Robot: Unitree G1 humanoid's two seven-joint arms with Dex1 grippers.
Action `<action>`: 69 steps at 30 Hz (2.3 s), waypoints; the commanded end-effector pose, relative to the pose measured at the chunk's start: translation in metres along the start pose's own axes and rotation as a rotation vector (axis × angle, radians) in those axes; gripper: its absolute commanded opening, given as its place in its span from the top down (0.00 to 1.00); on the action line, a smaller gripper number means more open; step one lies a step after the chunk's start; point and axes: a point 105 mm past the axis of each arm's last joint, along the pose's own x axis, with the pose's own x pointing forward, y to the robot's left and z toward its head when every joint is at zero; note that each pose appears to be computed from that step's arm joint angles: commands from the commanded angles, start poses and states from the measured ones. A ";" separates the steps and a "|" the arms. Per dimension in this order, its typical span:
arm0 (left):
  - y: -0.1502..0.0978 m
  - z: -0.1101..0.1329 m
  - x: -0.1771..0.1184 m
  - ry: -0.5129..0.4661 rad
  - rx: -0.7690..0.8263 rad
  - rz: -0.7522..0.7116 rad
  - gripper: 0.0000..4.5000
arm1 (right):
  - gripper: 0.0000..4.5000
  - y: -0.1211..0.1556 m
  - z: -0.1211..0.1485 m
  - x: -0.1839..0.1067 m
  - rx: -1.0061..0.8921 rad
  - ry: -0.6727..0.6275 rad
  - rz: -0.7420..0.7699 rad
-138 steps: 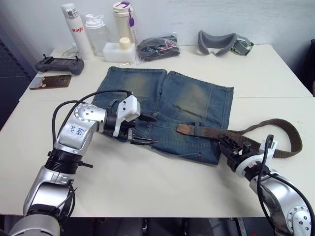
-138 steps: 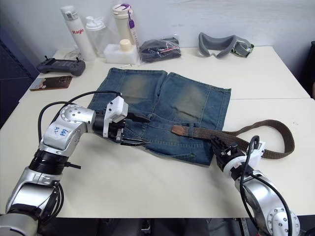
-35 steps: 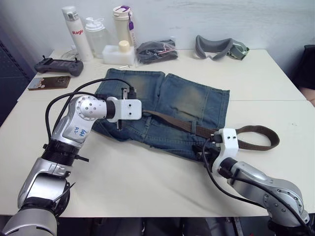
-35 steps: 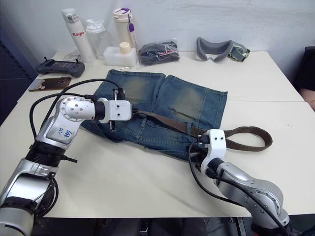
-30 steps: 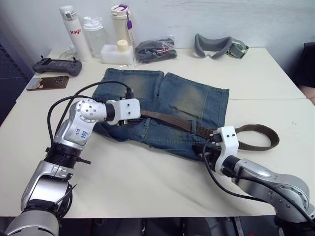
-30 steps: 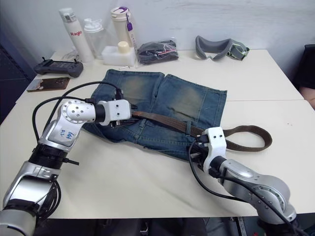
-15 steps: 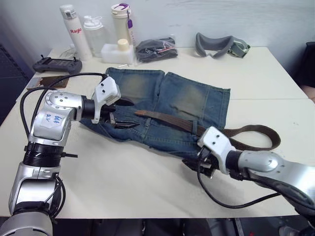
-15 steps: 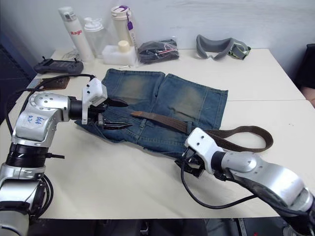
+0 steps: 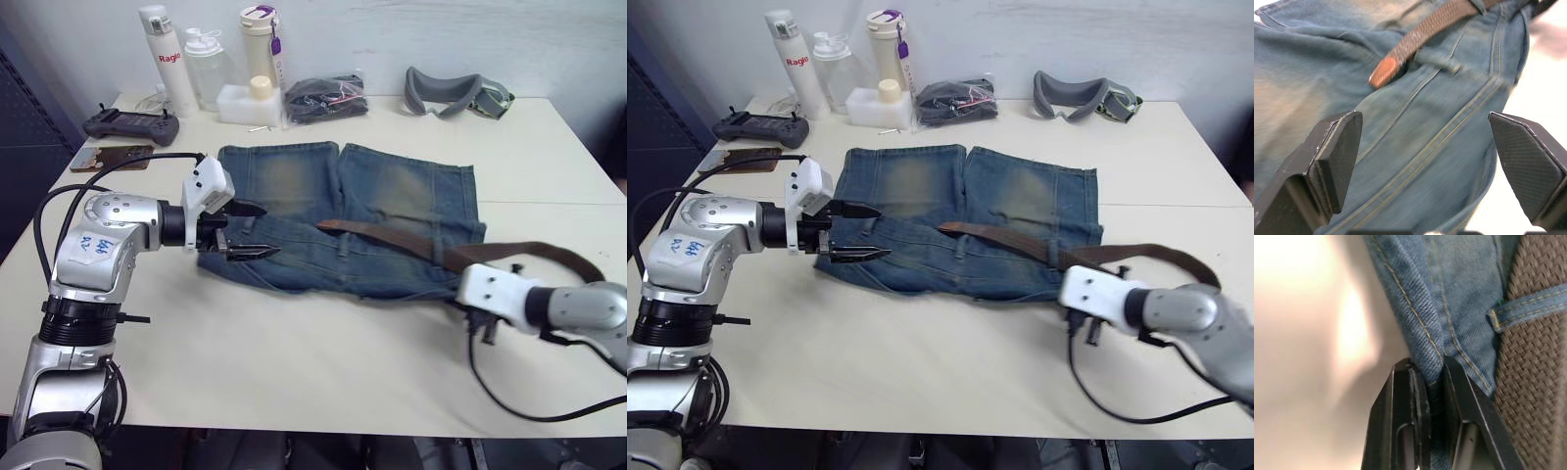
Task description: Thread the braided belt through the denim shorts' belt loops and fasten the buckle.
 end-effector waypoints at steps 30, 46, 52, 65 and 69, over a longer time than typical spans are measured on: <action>-0.023 0.017 0.026 -0.119 -0.044 -0.063 0.00 | 0.01 -0.048 0.046 0.005 1.418 -0.495 -0.133; -0.027 0.006 0.027 -0.060 -0.005 -0.049 0.00 | 0.01 -0.060 0.061 0.042 1.914 -0.625 -0.097; -0.027 0.003 0.024 -0.052 -0.023 -0.040 0.00 | 0.01 -0.059 0.077 0.051 1.921 -0.638 -0.011; -0.025 -0.002 0.027 -0.045 -0.035 -0.026 0.00 | 0.39 -0.059 0.089 0.067 1.965 -0.667 0.065; -0.026 -0.003 0.029 -0.051 -0.045 -0.032 0.00 | 0.80 -0.064 0.086 0.064 1.963 -0.701 0.056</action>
